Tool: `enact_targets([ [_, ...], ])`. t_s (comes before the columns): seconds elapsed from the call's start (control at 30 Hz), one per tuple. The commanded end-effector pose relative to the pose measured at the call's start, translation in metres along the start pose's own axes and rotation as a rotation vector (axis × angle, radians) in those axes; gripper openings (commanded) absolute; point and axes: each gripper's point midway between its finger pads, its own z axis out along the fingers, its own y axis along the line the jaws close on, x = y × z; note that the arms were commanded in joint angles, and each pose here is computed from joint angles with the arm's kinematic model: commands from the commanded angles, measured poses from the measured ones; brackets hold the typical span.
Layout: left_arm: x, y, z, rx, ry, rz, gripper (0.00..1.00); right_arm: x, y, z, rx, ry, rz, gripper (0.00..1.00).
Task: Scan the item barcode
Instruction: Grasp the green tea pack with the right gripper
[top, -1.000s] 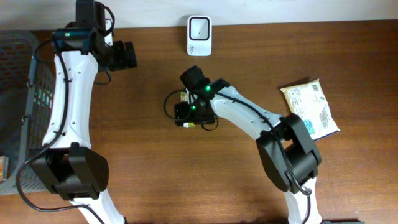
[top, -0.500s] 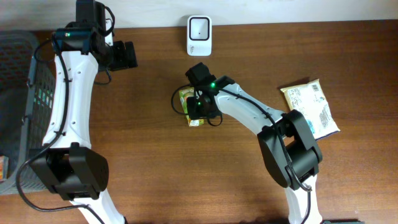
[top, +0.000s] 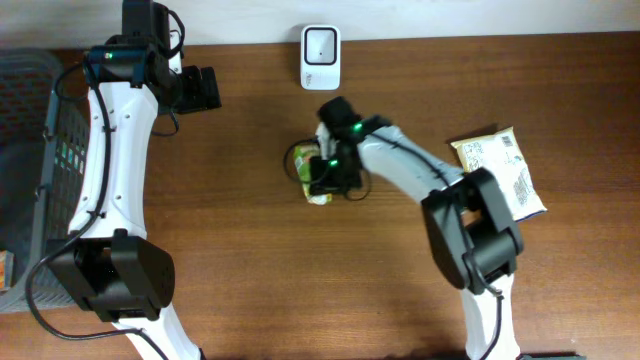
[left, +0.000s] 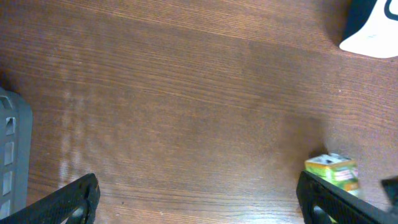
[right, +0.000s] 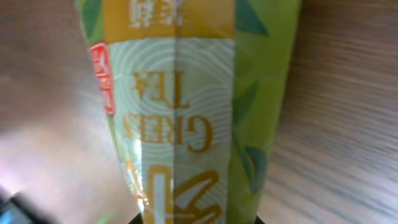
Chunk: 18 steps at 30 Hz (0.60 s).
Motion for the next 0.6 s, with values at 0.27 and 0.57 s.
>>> enact_targets([
  [0.27,0.000,0.000,0.002,0.008,0.006,0.005,0.99,0.001,0.047,-0.280,-0.890,-0.375,-0.345,0.15],
  [0.57,0.001,0.000,0.002,0.008,0.006,0.005,0.99,0.007,0.048,-0.252,-0.739,-0.412,-0.543,0.14],
])
